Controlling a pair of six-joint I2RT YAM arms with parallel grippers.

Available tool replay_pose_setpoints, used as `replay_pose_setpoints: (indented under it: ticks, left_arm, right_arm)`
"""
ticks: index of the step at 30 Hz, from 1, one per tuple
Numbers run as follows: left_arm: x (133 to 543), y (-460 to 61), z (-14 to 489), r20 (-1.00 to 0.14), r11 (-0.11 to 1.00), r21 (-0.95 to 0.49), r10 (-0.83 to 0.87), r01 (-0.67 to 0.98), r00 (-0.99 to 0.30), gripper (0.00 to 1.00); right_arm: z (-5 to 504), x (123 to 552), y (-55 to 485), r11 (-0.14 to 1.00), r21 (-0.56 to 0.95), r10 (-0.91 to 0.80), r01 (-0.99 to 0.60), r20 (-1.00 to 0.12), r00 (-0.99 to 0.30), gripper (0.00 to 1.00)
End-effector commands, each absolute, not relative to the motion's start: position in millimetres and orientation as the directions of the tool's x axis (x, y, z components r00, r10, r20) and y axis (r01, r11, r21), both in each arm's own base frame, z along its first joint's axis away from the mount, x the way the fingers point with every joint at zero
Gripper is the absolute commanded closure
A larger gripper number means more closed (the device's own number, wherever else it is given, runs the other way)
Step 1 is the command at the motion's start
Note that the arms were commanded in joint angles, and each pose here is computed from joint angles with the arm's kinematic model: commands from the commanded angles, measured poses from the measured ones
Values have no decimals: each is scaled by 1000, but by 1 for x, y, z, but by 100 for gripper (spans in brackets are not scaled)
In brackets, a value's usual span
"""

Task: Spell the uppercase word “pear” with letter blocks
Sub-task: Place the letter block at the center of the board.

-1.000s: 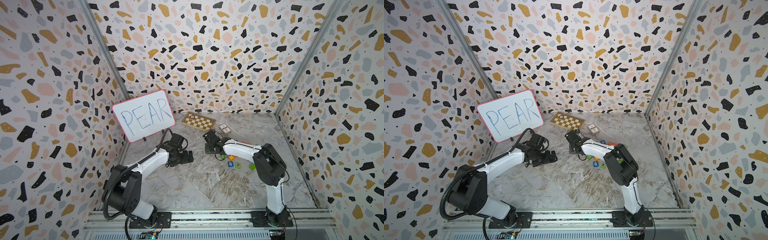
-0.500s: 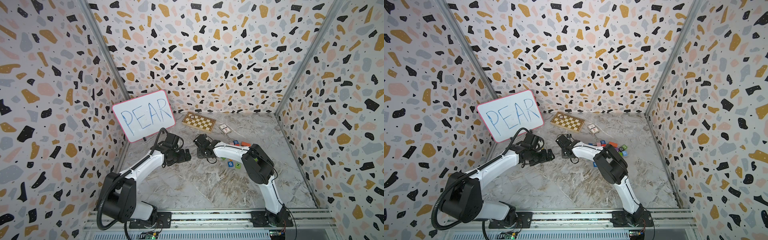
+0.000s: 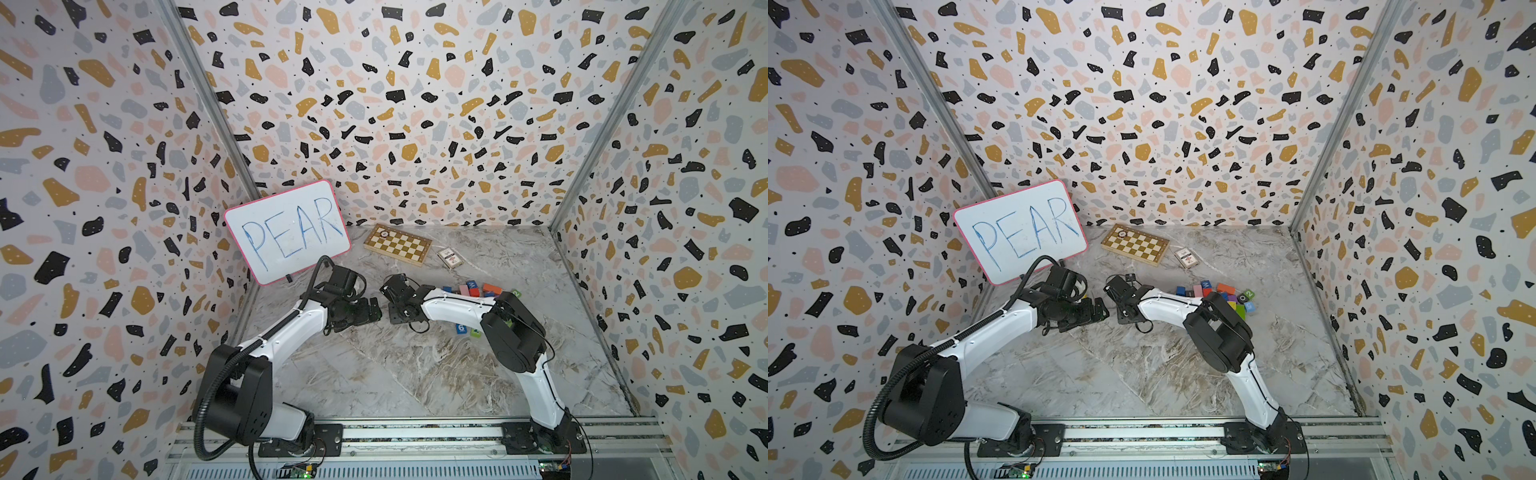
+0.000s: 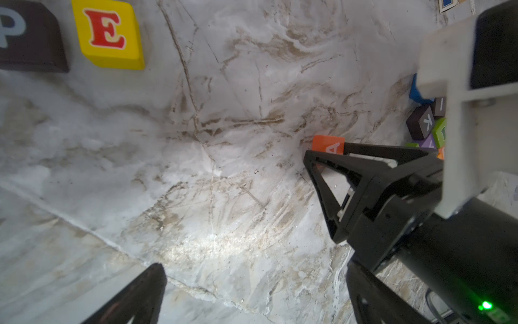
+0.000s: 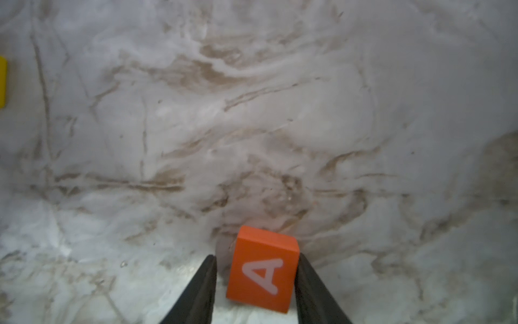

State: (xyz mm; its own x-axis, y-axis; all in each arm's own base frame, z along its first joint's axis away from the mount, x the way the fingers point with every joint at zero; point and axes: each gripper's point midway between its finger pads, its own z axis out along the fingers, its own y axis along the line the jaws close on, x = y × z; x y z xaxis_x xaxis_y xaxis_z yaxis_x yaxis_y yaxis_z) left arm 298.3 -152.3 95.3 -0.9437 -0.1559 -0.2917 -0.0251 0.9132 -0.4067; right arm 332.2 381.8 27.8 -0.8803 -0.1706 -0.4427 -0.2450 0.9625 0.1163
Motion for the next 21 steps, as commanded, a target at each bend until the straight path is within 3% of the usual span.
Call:
replay_pose_setpoints:
  ticks: [1,11,16,21]
  left_arm:
    - [297,-152,101,-306,909,-417,-151,-10,-940,1]
    - [296,-145,102,-305,909,-416,-179,-38,-935,1]
    - [292,-140,102,-290,912,-406,-198,-67,-936,9]
    - [292,-139,102,-282,906,-413,-226,-95,-932,15]
  right_arm:
    - [41,317,387,951,142,-198,-276,-406,-892,54]
    - [41,304,418,888,282,-232,-364,-410,-882,53]
    - [38,292,436,803,347,-321,-484,-432,-843,53]
    - [54,275,439,674,398,-386,-623,-529,-756,53]
